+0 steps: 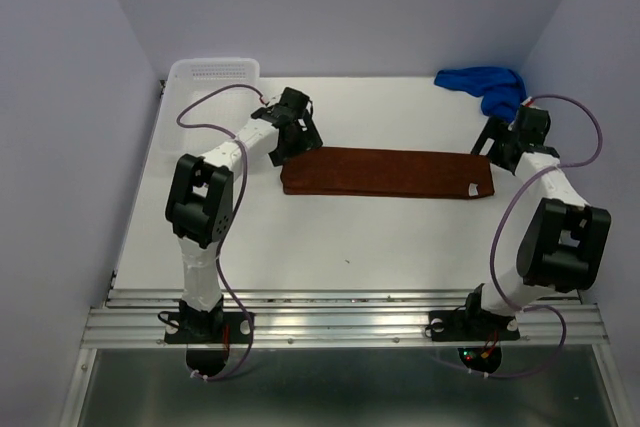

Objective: Roll the towels
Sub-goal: Fold the towel

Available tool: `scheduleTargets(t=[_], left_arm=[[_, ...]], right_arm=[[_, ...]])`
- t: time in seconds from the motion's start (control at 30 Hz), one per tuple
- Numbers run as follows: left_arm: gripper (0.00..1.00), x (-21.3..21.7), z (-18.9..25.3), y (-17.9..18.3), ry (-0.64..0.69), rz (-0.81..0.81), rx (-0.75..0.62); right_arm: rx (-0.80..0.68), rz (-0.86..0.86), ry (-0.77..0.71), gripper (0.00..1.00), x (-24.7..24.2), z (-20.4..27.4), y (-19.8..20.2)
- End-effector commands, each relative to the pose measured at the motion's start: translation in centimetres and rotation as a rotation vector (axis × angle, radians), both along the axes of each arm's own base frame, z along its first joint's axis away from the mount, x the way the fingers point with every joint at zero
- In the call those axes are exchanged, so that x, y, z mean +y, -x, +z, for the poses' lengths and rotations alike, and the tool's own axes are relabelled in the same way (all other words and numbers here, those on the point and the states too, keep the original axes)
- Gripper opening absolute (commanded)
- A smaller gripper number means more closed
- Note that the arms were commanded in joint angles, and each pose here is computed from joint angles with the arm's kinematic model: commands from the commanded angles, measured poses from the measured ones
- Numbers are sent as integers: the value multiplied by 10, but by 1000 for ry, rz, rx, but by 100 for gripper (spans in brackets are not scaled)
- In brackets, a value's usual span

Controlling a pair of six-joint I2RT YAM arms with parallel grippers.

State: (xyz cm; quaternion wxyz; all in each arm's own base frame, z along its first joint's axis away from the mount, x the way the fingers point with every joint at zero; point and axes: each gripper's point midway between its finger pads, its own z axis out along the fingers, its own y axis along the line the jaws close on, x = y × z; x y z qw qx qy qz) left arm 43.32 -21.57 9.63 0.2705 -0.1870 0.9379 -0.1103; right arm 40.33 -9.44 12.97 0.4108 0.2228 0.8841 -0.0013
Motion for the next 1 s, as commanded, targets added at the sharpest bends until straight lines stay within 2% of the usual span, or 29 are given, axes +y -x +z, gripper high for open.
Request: scheduleTargets(t=[0.0,0.17,0.43,0.5,0.53,0.67,0.77,0.93,0.97], left_arm=[[99,7,9,-5,-38,4,-12],[99,12,10,-5,-54,16,-13],[99,19,15,-3,-78,32,-19],[99,21,15,-3,-81,36,-20],[99,21,15,-3,-79,38,-19],[99,23,16,-3,-86,40,-17],[99,26,17,-2,-90,44,-20],[99,32,19,-1,-87,60,-24],[99,32,20,-1,-83,59,-24]], right_arm=[[125,-115,56,100,-31,-23,11],[220,-63,37,100,-36,-56,5],[266,-30,17,100,-42,-75,7],[275,-26,19,97,-42,-79,9],[271,-18,11,91,-40,-79,8],[271,-12,-1,78,-42,-80,6],[266,12,-25,72,-40,-83,4],[299,31,-48,67,-35,-98,7],[299,41,-56,61,-33,-100,7]])
